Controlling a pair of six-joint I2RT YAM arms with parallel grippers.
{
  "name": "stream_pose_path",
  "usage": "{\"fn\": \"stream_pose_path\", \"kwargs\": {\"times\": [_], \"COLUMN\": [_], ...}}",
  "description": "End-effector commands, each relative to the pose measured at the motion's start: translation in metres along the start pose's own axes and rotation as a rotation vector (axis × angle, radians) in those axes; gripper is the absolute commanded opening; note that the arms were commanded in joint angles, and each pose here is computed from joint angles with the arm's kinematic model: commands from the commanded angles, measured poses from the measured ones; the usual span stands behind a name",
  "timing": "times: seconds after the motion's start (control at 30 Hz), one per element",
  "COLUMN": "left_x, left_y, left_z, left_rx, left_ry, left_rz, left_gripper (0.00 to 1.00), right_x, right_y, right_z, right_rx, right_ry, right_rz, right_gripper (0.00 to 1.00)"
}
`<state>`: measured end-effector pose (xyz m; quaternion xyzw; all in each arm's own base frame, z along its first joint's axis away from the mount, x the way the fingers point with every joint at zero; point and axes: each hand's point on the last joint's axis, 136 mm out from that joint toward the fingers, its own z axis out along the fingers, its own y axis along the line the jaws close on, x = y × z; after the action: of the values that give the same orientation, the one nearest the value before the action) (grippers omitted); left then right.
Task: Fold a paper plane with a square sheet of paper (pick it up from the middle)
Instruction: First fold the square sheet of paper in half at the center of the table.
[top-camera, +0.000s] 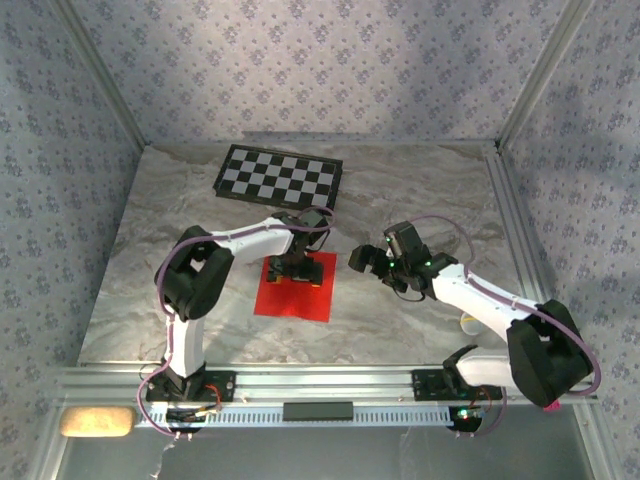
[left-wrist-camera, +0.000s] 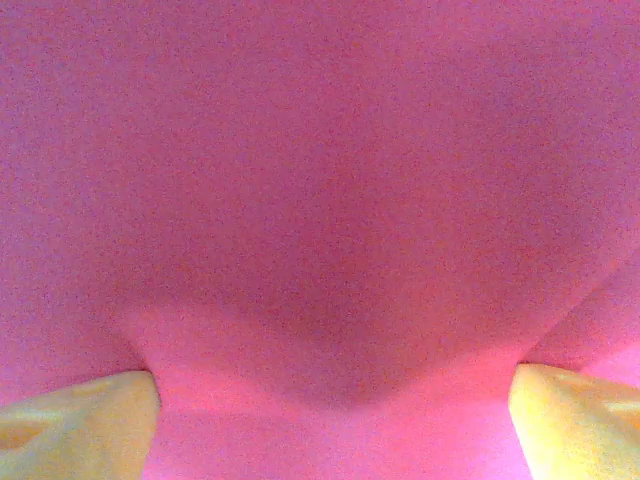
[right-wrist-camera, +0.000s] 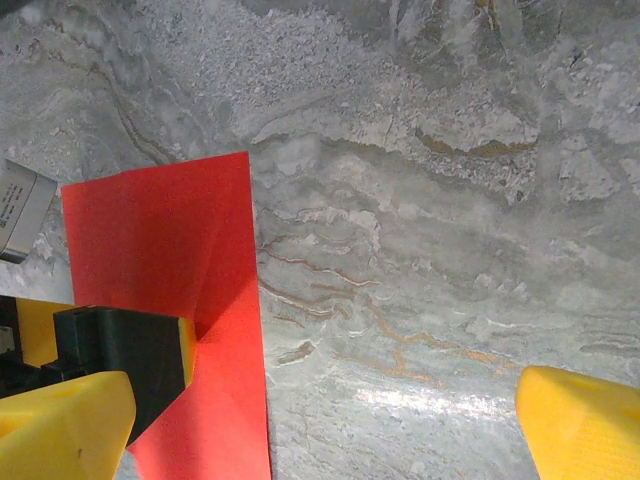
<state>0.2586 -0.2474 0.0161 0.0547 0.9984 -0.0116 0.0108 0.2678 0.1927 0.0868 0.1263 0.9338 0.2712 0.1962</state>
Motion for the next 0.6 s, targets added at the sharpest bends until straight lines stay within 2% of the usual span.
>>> {"fn": "stream_pose_path", "kwargs": {"times": [0.0,0.37,0.57], "left_x": [0.022,0.015,0.009], "left_y": [0.009,0.004,0.001], "left_z": [0.031,0.021,0.016], "left_rx": [-0.046,-0.029,-0.017], "left_ry": [0.081,0.044,0.017], "left_rz": [-0.009,0.003,0.003], "left_gripper": [0.9,0.89,0.84], "right_x": [-0.005,-0.009,-0.01], "right_y": [0.003,0.009,0.009], "right_z": [0.0,0.001,-0.001], "right_rx": [-0.001,-0.01,-0.002], "right_ry": [-0.004,-0.007,-0.018], "right_rz": [-0.005,-0.011,-0.022], "right_gripper": [1.0,1.0,1.0]}}
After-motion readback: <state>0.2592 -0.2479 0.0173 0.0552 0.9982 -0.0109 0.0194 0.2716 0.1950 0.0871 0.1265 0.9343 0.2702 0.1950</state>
